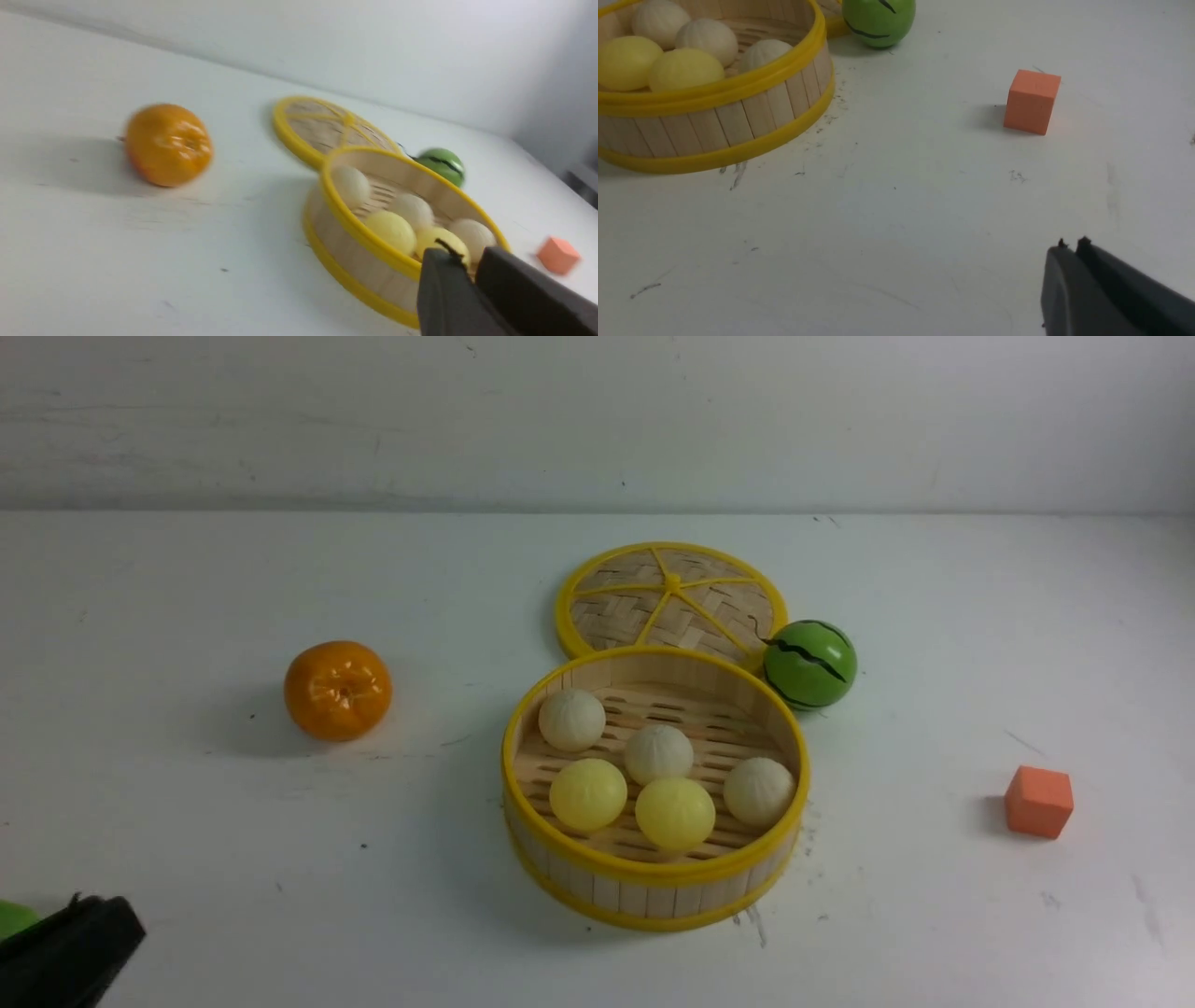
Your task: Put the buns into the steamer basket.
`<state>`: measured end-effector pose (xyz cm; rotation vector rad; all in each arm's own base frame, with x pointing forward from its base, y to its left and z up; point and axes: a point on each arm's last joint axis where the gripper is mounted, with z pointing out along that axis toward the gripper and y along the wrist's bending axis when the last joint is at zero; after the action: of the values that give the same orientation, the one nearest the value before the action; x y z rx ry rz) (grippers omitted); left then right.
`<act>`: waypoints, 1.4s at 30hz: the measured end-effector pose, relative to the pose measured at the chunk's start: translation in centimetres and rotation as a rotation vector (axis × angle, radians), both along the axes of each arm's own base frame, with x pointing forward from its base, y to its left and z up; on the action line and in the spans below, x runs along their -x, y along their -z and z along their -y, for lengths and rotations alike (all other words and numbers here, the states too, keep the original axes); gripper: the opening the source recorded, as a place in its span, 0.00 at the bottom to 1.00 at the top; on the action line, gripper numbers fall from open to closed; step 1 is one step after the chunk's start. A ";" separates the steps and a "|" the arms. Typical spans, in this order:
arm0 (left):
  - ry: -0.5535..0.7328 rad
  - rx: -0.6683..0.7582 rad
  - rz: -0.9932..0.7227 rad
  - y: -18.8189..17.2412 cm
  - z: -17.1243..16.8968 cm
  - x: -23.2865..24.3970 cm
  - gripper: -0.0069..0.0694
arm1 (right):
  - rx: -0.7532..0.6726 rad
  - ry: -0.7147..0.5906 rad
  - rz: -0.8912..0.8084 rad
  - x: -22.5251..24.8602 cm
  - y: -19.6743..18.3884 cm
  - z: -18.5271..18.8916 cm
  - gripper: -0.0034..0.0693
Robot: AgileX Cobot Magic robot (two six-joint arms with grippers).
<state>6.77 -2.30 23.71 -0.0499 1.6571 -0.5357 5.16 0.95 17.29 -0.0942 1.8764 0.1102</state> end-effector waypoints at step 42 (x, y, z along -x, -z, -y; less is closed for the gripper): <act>-0.065 -0.113 -0.221 6.7 -0.6 1.7 0.07 | 0.000 0.000 0.001 0.0 0.0 0.0 0.15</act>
<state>5.05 -1.66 17.01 -0.0822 1.8921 -0.3968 5.15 0.95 17.29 -0.0943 1.8756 0.1102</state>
